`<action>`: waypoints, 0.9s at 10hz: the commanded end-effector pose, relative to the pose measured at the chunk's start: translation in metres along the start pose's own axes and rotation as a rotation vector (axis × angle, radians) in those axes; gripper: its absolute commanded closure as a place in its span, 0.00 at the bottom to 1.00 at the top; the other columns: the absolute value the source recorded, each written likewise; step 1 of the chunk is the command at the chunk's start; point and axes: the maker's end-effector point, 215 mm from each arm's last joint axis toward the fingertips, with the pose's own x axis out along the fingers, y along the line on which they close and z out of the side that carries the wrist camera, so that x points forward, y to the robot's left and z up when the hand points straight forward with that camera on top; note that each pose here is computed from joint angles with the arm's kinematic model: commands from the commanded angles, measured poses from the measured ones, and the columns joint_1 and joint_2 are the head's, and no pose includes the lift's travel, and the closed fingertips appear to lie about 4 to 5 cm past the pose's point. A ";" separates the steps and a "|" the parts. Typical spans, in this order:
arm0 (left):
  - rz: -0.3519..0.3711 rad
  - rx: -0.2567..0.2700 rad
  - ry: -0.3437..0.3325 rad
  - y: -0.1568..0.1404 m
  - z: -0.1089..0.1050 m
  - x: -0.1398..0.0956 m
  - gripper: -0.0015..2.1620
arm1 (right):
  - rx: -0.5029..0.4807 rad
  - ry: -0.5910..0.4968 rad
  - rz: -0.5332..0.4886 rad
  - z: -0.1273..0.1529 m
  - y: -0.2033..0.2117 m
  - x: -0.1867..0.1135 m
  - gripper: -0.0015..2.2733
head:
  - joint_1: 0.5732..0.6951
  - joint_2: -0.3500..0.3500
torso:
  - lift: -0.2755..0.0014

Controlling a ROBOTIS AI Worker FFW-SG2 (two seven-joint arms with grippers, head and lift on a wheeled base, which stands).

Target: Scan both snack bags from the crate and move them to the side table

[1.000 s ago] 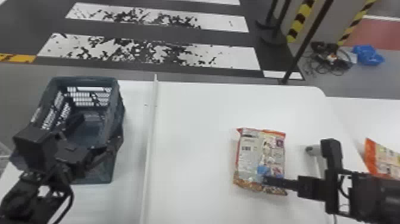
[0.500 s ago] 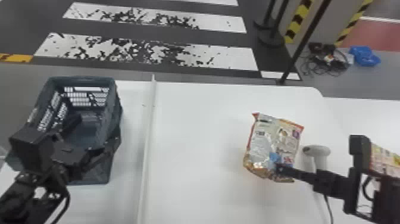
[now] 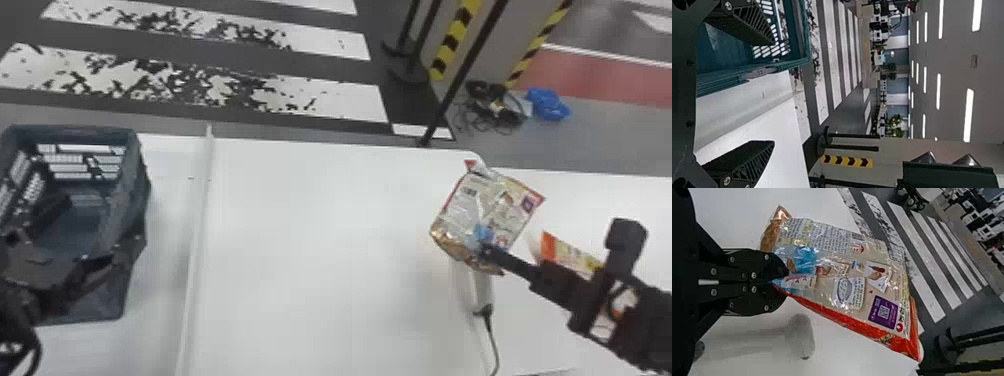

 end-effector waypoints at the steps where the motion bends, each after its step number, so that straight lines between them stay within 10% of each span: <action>1: 0.000 0.000 0.000 0.000 0.000 0.000 0.05 | 0.017 -0.097 -0.057 0.025 -0.034 -0.005 0.99 | 1.00 0.08 | 0.72; 9: -0.002 -0.006 0.000 -0.001 0.000 -0.001 0.05 | 0.200 -0.443 -0.468 0.115 -0.216 -0.033 0.99 | 1.00 0.00 | 0.72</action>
